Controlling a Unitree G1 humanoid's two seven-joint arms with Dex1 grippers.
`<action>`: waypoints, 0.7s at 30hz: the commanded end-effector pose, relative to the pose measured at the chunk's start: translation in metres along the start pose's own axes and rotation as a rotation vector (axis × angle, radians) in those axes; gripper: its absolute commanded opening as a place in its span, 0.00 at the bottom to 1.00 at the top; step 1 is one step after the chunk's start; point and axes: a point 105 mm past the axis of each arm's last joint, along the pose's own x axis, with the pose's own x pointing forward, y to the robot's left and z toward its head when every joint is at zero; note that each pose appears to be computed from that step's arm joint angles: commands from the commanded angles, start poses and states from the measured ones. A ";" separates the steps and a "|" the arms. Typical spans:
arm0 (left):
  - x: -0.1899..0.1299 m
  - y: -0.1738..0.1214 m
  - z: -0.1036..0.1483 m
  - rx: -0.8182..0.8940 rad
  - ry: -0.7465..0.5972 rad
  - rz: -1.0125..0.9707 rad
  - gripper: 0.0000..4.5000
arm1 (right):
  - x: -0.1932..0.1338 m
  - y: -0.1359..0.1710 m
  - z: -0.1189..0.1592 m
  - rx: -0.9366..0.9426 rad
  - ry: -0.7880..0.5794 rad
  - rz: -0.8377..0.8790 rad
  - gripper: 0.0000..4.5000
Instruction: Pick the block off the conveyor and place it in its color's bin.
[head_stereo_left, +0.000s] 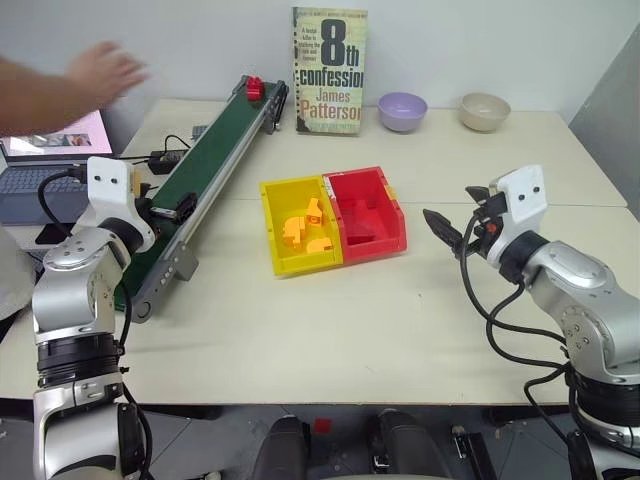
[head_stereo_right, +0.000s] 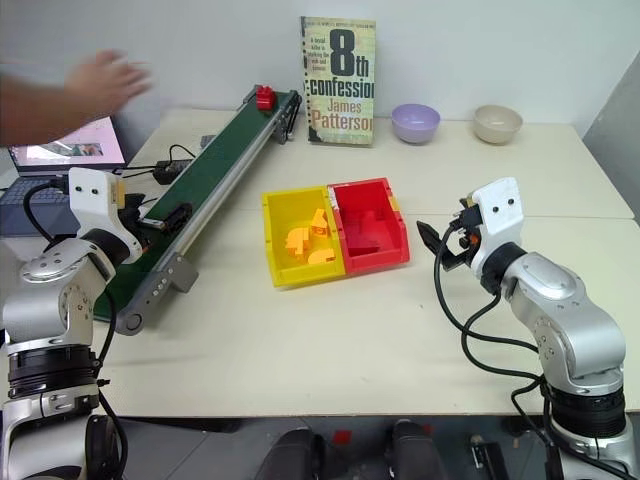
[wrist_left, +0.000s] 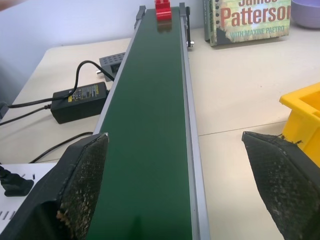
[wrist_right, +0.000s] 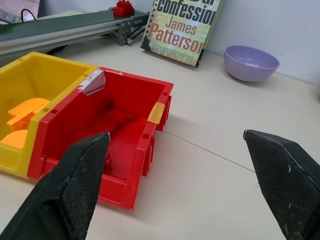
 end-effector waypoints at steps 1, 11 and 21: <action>-0.004 -0.001 0.014 0.020 -0.036 -0.012 0.99 | -0.002 -0.003 0.016 -0.031 -0.061 -0.018 1.00; -0.012 0.011 0.011 -0.041 -0.057 0.049 0.99 | 0.001 0.006 0.024 -0.040 -0.084 0.038 1.00; -0.009 0.013 0.008 -0.075 -0.072 0.061 0.99 | 0.001 0.052 0.062 0.016 -0.198 0.465 1.00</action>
